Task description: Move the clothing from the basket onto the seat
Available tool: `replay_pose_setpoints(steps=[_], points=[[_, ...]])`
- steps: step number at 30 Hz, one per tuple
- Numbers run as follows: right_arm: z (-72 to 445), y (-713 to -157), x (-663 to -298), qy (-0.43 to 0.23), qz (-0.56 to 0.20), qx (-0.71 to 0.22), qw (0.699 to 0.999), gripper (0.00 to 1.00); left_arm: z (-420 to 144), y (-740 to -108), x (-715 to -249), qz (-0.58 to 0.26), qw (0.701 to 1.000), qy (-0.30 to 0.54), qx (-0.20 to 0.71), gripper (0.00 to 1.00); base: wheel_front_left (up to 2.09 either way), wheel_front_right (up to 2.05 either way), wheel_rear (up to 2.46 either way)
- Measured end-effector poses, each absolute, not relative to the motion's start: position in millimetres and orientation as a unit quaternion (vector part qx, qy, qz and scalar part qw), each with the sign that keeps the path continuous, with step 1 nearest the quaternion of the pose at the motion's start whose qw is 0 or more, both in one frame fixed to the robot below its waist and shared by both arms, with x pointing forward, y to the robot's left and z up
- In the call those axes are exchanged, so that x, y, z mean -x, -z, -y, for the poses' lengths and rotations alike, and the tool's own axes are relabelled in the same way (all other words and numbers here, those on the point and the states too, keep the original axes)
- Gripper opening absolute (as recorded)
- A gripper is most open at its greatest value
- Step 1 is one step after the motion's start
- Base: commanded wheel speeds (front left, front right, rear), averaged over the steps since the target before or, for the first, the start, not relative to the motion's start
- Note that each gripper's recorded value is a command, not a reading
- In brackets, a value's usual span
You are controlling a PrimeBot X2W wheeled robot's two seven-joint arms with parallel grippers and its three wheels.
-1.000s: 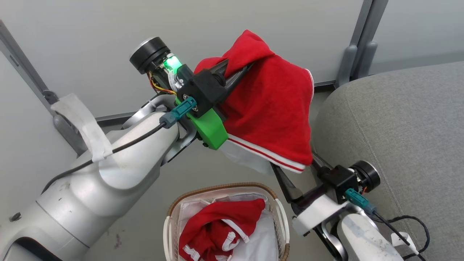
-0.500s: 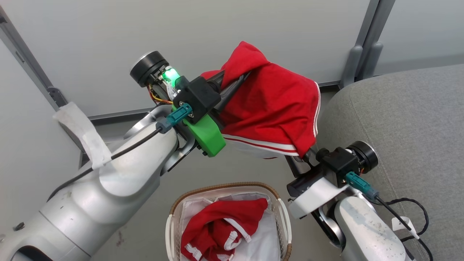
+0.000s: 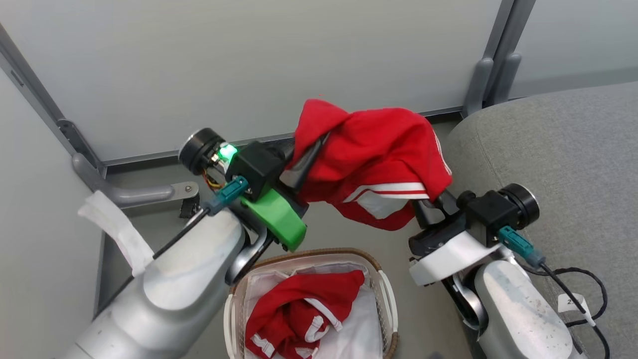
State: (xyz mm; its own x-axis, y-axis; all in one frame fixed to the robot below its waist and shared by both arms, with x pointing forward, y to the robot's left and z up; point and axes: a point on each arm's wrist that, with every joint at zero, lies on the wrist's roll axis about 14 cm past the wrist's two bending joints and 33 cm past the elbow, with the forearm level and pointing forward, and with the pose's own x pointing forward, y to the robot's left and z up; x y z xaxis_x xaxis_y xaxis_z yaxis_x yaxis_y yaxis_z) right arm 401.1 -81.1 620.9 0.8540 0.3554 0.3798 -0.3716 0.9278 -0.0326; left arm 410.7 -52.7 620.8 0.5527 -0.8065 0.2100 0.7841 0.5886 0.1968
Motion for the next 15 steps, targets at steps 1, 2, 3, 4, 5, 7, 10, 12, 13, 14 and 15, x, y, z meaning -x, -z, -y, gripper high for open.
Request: replay_pose_setpoints(steps=[1,2,3,4,5,7,10,12,13,14,15], points=[[84,-622,-402,-0.184,0.195,-0.021,0.963,0.00,52,-616,-410,0.133,0.883,0.449,-0.030,1.00,0.00,0.00,0.00],[88,-623,-403,-0.178,0.197,-0.020,0.964,0.00,51,-610,-408,0.125,0.887,0.445,-0.018,1.00,0.00,0.00,0.00],[92,-624,-404,-0.172,0.199,-0.019,0.965,0.00,51,-603,-406,0.116,0.890,0.441,-0.006,1.00,0.00,0.00,0.00],[95,-625,-404,-0.167,0.200,-0.018,0.965,0.00,51,-596,-405,0.107,0.893,0.438,0.005,1.00,0.00,0.00,0.00],[98,-626,-405,-0.164,0.201,-0.016,0.966,0.00,50,-591,-404,0.099,0.895,0.434,0.013,1.00,0.00,0.00,0.00],[103,-626,-406,-0.156,0.202,-0.013,0.967,0.00,48,-579,-401,0.085,0.901,0.425,0.030,1.00,0.00,0.00,0.00],[111,-624,-408,-0.144,0.201,-0.005,0.969,0.00,45,-561,-396,0.062,0.908,0.409,0.056,1.00,0.00,0.00,0.00],[116,-623,-410,-0.136,0.200,-0.002,0.970,0.00,44,-547,-390,0.044,0.911,0.405,0.063,1.00,0.00,0.00,0.00],[119,-622,-410,-0.132,0.198,0.000,0.971,0.00,43,-540,-388,0.036,0.912,0.402,0.067,1.00,0.00,0.00,0.00],[120,-620,-410,-0.130,0.197,0.001,0.972,0.00,42,-534,-385,0.028,0.914,0.400,0.070,1.00,0.00,0.00,0.00],[121,-619,-410,-0.128,0.195,0.002,0.972,0.00,42,-530,-384,0.023,0.915,0.397,0.072,1.00,0.00,0.00,0.00]])
